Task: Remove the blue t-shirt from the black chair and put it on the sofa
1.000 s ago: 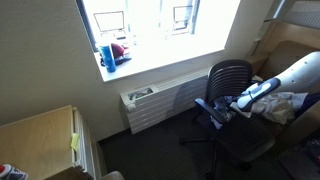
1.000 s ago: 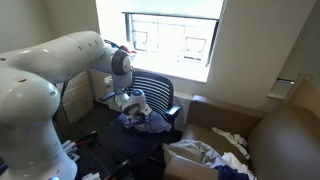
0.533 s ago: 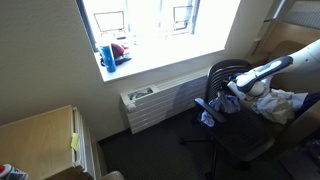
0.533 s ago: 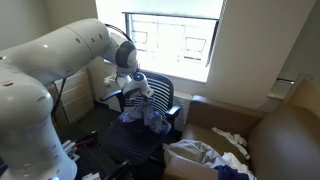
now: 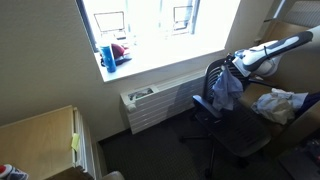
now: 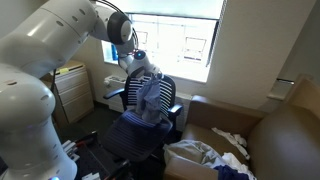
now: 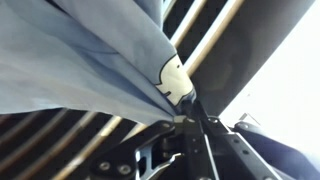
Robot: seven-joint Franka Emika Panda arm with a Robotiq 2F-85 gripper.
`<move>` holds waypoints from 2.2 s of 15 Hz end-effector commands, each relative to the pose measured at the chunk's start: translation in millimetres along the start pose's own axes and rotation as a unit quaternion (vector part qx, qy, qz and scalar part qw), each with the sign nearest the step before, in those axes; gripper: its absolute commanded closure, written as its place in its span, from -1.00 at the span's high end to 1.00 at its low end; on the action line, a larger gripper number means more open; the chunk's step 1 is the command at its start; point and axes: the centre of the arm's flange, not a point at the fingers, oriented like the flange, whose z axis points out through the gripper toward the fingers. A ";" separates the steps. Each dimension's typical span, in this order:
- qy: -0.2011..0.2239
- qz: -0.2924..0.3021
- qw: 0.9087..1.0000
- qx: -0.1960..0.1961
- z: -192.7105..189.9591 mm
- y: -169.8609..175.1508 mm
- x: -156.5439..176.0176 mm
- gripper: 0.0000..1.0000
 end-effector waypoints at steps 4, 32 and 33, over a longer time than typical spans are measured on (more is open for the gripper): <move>0.146 -0.072 0.983 0.080 -142.1 -95.1 98.8 -0.99; 0.397 -0.066 0.890 -0.213 -310.6 49.7 318.2 -0.99; 0.389 -0.064 0.891 -0.227 -310.4 61.2 321.8 -0.99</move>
